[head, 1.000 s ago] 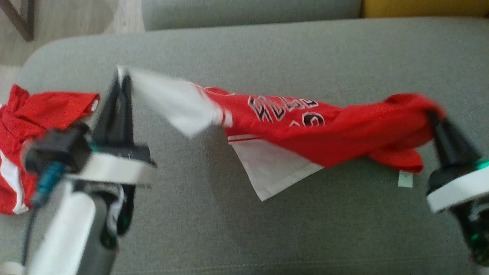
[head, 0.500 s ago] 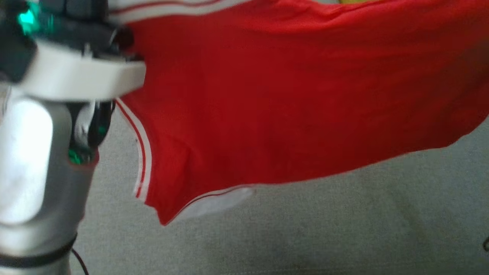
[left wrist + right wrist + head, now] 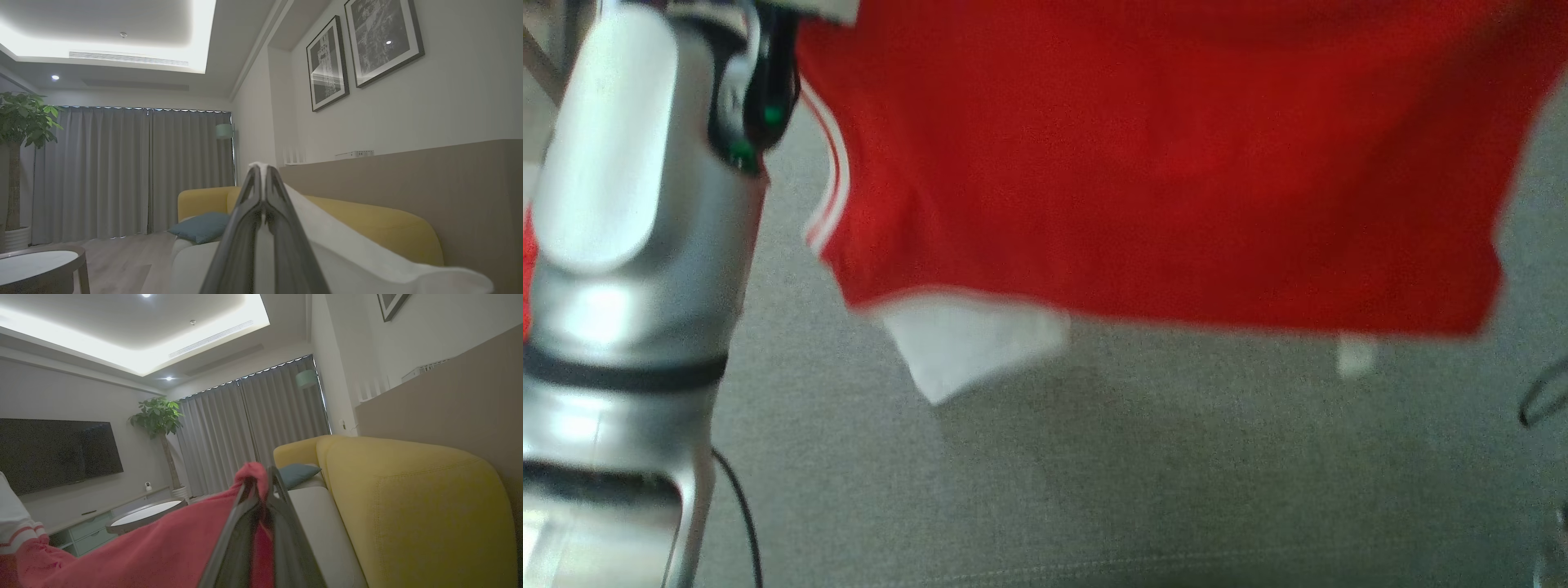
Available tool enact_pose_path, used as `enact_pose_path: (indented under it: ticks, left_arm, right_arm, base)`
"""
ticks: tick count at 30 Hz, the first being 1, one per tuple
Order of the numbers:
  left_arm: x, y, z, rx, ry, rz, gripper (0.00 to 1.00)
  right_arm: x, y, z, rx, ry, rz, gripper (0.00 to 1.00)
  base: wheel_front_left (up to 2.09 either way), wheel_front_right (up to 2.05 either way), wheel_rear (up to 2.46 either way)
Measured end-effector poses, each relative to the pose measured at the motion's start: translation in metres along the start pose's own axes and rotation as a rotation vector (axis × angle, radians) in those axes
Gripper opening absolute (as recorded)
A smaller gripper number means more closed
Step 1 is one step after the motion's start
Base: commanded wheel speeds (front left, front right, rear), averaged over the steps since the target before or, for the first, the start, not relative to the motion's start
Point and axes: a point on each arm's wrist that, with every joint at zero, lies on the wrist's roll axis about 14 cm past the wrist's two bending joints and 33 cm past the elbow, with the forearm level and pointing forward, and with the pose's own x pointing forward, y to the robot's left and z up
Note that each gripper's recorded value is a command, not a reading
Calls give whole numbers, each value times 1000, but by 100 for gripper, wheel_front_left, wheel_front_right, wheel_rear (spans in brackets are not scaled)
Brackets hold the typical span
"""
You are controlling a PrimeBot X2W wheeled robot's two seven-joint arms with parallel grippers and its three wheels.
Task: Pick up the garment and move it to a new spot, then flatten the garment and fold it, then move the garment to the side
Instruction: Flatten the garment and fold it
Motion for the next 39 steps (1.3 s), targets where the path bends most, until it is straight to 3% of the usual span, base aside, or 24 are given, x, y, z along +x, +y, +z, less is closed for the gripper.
enact_pose_path:
  ticks: [6, 11, 14, 20, 21, 27, 32, 39]
  left_arm:
    - [29, 18, -37, -23, 50, 61, 0]
    - [64, 31, -10, -27, -49, 91, 0]
    - [70, 33, -28, -44, -29, 85, 0]
    - [4, 41, -184, -132, 346, 156, 0]
    - [4, 41, -184, -132, 346, 156, 0]
    - [-72, 53, -288, -201, 622, 257, 0]
    - [-107, 55, -329, -229, 738, 297, 0]
    - [-129, 43, -327, -261, 782, 289, 0]
  right_arm:
    - [45, 8, -11, -5, -33, 30, 0]
    - [79, 14, -7, -25, -128, 47, 0]
    - [96, 10, -38, -33, -82, 41, 0]
    - [96, -10, -159, -11, 189, -14, 0]
    - [96, -10, -159, -11, 189, -14, 0]
    - [87, -15, -250, 27, 382, -35, 0]
    - [72, -11, -298, 53, 494, -38, 0]
    - [35, -15, -305, 71, 539, -49, 0]
  base:
    - [0, 0, 0]
    - [0, 0, 0]
    - [0, 0, 0]
    - [0, 0, 0]
    - [0, 0, 0]
    - [0, 0, 0]
    - [0, 0, 0]
    - [0, 0, 0]
